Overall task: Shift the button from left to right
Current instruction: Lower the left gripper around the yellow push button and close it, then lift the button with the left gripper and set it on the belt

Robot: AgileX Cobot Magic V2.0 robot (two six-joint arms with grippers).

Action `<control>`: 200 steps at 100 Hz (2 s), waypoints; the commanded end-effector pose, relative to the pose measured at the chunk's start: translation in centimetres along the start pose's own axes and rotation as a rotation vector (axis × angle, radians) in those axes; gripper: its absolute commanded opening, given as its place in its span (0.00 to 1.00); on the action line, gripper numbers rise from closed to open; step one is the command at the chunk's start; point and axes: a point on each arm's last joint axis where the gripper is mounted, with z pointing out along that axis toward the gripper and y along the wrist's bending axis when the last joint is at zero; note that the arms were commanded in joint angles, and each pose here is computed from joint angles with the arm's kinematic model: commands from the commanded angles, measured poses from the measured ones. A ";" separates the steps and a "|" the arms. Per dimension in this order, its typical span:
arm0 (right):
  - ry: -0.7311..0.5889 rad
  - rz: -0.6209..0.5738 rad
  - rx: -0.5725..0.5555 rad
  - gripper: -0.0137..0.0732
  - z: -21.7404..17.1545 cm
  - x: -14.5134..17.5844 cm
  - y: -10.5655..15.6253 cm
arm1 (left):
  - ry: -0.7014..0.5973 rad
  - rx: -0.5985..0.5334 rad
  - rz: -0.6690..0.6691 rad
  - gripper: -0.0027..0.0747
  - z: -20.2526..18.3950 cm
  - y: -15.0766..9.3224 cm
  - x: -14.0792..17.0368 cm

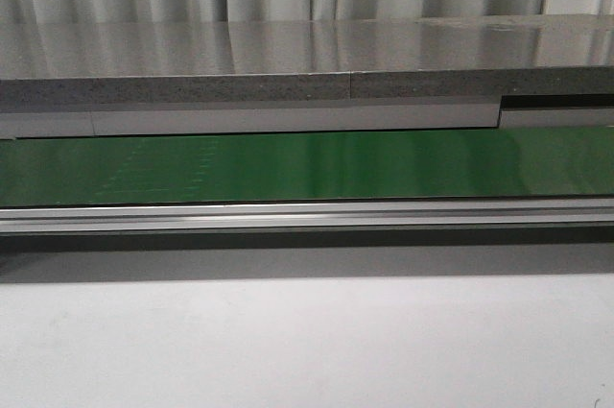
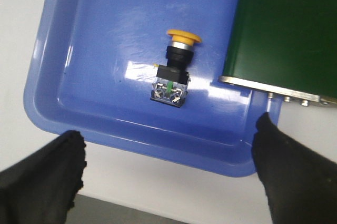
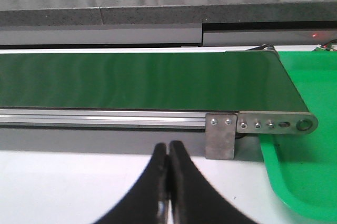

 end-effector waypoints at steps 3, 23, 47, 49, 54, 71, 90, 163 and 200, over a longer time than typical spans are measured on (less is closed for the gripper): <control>-0.122 -0.011 -0.001 0.08 -0.3 -1.4 0.0 | -0.049 0.000 -0.039 0.84 1.0 0.9 -1.5; -0.122 -0.011 -0.001 0.08 -0.3 -1.4 0.0 | 0.008 0.015 -0.058 0.84 4.7 1.2 -2.2; -0.122 -0.011 -0.001 0.08 -0.3 -1.4 0.0 | 0.023 0.018 -0.057 0.83 7.2 1.2 -2.7; -0.122 -0.011 -0.001 0.08 -0.3 -1.4 0.0 | 0.019 0.018 -0.057 0.83 7.3 1.2 -2.7; -0.122 -0.011 -0.001 0.08 -0.3 -1.4 0.0 | 0.020 0.018 -0.057 0.83 7.7 1.2 -2.8; -0.122 -0.011 -0.001 0.08 -0.3 -1.4 0.0 | 0.043 0.021 -0.058 0.83 9.0 1.3 -3.0; -0.122 -0.011 -0.001 0.08 -0.3 -1.4 0.0 | 0.056 0.023 -0.057 0.83 10.2 1.2 -3.1; -0.122 -0.011 -0.001 0.08 -0.3 -1.4 0.0 | 0.114 0.038 -0.060 0.83 14.7 0.9 -2.8; -0.122 -0.011 -0.001 0.08 -0.3 -1.4 0.0 | 0.119 0.042 -0.065 0.70 15.4 0.9 -2.8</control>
